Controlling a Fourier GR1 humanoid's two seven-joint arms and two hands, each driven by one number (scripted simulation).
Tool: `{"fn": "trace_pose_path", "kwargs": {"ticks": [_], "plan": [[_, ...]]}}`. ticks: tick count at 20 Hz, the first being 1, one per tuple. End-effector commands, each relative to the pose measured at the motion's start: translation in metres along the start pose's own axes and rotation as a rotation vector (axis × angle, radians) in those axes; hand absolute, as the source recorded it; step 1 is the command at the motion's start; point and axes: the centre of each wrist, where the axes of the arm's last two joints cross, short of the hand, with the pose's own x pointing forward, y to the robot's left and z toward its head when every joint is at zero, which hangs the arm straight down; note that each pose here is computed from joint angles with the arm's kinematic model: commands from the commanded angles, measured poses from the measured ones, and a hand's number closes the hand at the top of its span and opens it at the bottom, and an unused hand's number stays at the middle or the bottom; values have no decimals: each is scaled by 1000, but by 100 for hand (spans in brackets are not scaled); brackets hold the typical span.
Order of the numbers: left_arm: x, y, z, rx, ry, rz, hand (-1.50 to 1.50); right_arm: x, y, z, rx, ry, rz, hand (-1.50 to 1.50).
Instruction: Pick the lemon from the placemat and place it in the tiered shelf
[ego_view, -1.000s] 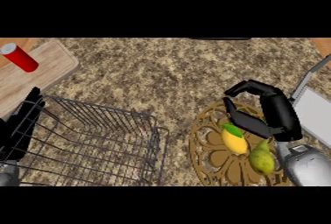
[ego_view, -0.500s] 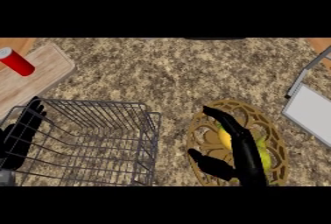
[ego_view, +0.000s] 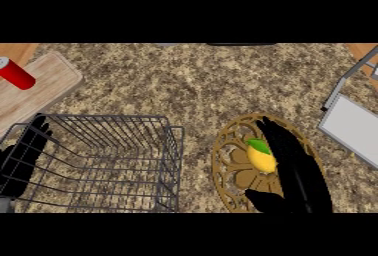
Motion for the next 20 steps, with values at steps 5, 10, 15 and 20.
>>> {"fn": "trace_pose_path", "kwargs": {"ticks": [5,10,15,20], "plan": [[-2,-11,1,-49,-8,-10,0,25,-19,0,290,129,455,-150],[2,-13,0,-61,-16,-19,0,50,-19,-15,381,165,573,-150],[-11,-6,-8,-49,-15,-11,0,41,-21,-27,418,195,619,-150],[-22,-3,-8,-44,-16,-12,0,37,-5,-51,412,197,612,-150]]}}
